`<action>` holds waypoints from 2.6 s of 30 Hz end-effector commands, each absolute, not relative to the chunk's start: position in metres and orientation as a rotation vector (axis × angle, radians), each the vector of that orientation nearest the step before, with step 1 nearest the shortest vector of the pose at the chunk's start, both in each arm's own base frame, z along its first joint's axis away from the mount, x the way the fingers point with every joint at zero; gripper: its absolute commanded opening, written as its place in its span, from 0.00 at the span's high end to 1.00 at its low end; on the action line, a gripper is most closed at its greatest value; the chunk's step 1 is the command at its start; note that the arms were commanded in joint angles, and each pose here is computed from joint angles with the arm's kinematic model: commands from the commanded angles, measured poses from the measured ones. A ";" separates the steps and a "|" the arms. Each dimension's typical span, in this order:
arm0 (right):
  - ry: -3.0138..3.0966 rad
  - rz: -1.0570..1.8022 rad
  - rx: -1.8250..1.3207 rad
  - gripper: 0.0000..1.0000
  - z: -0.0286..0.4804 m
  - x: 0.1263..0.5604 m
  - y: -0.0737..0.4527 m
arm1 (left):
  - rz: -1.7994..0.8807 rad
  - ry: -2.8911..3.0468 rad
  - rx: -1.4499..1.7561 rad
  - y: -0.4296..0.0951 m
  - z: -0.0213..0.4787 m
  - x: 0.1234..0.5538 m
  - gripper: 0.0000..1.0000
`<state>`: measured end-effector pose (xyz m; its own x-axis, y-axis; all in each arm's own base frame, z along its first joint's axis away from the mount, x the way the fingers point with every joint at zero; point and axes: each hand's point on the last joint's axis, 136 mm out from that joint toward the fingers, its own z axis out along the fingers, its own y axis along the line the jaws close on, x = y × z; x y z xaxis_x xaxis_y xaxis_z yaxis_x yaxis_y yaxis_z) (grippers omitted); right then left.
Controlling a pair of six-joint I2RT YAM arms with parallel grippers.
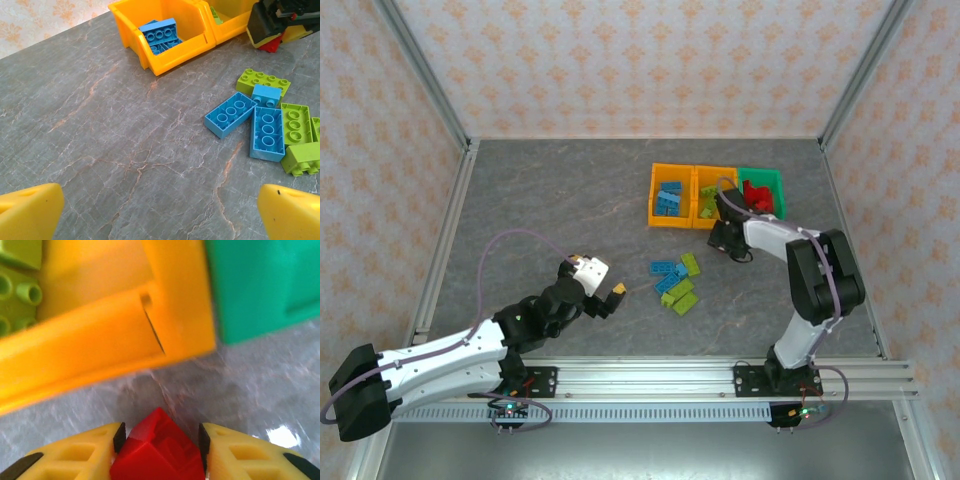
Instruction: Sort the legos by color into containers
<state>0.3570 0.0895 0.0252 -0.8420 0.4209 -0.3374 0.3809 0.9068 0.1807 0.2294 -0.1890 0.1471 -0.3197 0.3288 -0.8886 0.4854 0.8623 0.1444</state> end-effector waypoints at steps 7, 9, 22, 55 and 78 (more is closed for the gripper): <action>2.484 0.258 0.702 0.68 0.084 0.313 0.071 | -0.187 1.914 0.578 -0.190 0.157 0.231 0.00; 2.406 0.257 0.720 0.68 0.108 0.314 0.062 | -0.186 1.915 0.577 -0.190 0.157 0.232 0.00; 2.220 0.177 0.896 0.69 0.178 0.435 -0.019 | -0.173 1.911 0.571 -0.186 0.159 0.232 0.00; 2.700 0.389 0.565 0.15 0.099 0.278 0.153 | -0.176 1.899 0.557 -0.184 0.161 0.231 0.00; 2.960 0.264 0.460 0.27 0.008 0.287 0.177 | -0.173 1.907 0.567 -0.185 0.161 0.231 0.00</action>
<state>0.2937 0.1767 0.0230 -0.9404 0.3117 -0.1362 0.2812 0.9377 0.2040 0.2292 -0.1878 0.1496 -0.3153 0.3229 -0.8923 0.4819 0.8645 0.1426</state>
